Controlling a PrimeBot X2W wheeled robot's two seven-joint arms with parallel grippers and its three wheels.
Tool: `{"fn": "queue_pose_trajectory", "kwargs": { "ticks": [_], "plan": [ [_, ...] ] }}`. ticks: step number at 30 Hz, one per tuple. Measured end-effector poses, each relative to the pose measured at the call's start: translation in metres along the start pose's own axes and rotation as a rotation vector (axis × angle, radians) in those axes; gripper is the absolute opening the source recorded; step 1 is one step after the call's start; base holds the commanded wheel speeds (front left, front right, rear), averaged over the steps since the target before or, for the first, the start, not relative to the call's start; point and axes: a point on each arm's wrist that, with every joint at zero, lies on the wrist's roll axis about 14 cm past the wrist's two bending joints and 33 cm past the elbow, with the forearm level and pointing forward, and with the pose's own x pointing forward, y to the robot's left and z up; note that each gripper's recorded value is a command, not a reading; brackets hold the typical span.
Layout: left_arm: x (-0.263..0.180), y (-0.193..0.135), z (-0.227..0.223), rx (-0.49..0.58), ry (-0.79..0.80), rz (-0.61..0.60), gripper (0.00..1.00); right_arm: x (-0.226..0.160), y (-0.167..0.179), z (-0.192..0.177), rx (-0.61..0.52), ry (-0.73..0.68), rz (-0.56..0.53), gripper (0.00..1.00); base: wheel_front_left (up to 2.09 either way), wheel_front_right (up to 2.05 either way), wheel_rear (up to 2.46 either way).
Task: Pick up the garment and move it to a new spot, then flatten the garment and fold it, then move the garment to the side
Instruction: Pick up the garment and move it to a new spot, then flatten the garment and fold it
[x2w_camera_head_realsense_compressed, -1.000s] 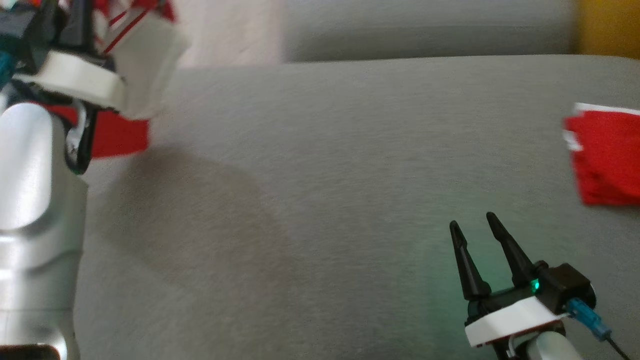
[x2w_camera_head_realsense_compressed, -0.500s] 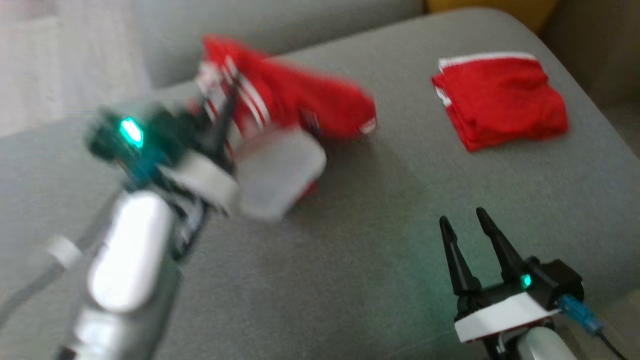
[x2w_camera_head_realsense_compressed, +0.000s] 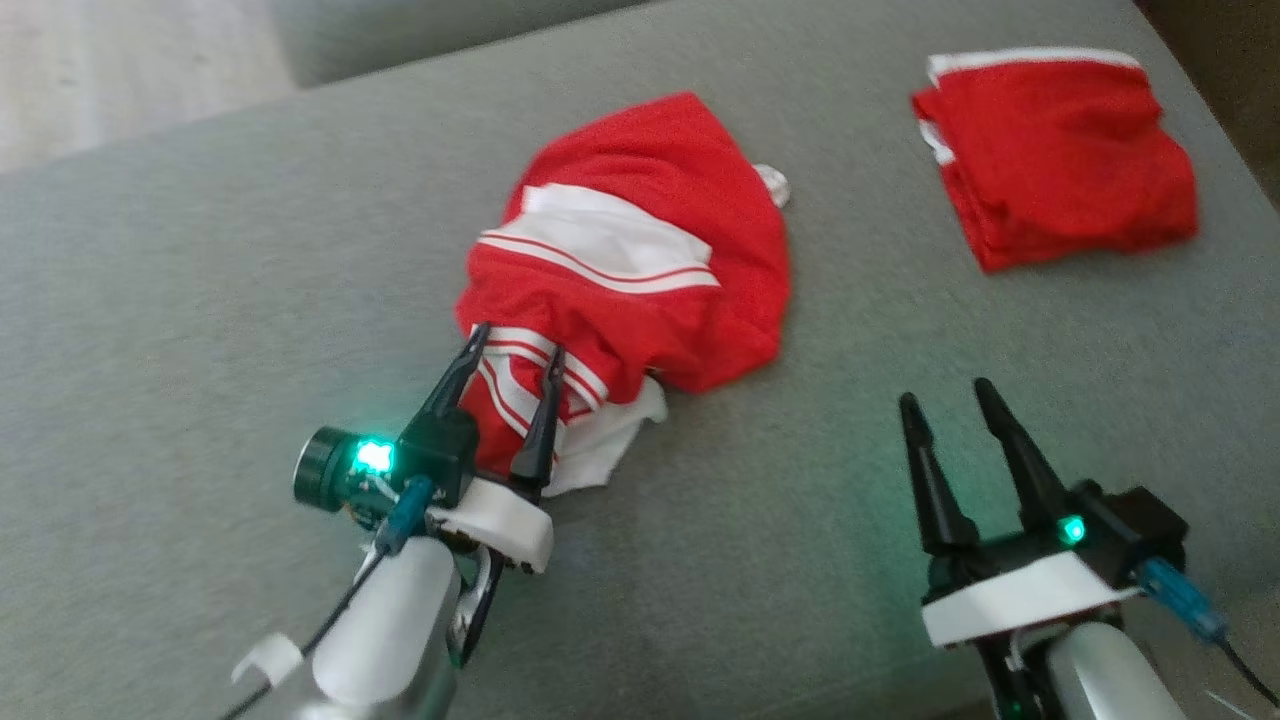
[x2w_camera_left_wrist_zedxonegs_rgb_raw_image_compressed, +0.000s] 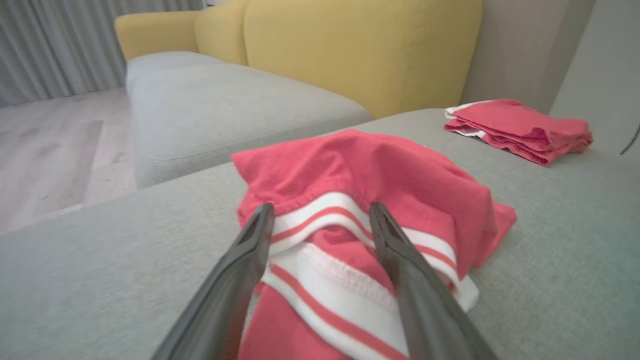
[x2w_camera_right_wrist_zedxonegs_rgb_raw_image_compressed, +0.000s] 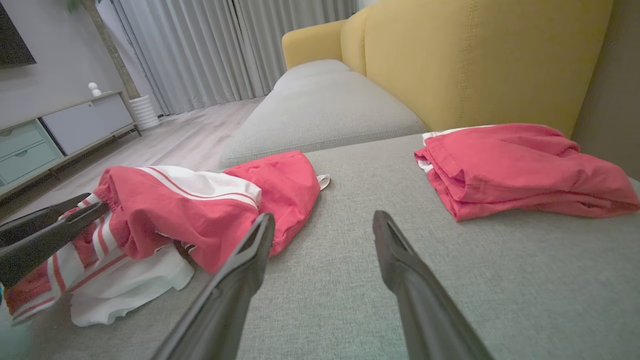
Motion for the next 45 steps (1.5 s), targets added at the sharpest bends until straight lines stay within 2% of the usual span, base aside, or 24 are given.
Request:
{"fn": "queue_pose_trajectory", "kwargs": {
  "ticks": [5, 11, 15, 22, 28, 45],
  "plan": [
    [-0.039, 0.016, 0.032, -0.004, -0.107, 0.134, 1.0, -0.008, 0.009, 0.0, 0.011, -0.009, 0.027, 1.0, 0.0, 0.0, 0.0],
    [-0.119, 0.047, 0.041, -0.051, -0.179, 0.361, 1.0, -0.014, 0.027, 0.002, 0.012, -0.022, 0.086, 1.0, 0.0, 0.0, 0.0],
    [-0.164, 0.059, 0.061, -0.044, -0.269, 0.465, 1.0, -0.011, 0.044, 0.011, 0.011, -0.054, 0.135, 1.0, 0.0, 0.0, 0.0],
    [-0.223, 0.06, 0.037, -0.054, -0.233, 0.578, 1.0, -0.019, 0.066, 0.007, 0.01, -0.047, 0.197, 1.0, 0.0, 0.0, 0.0],
    [-0.237, 0.064, 0.036, -0.047, -0.237, 0.615, 1.0, -0.021, 0.07, 0.008, 0.011, -0.049, 0.21, 1.0, 0.0, 0.0, 0.0],
    [-0.233, 0.065, 0.033, -0.035, -0.221, 0.606, 1.0, -0.025, 0.066, 0.004, 0.018, -0.041, 0.191, 1.0, 0.0, 0.0, 0.0]
  ]
}}
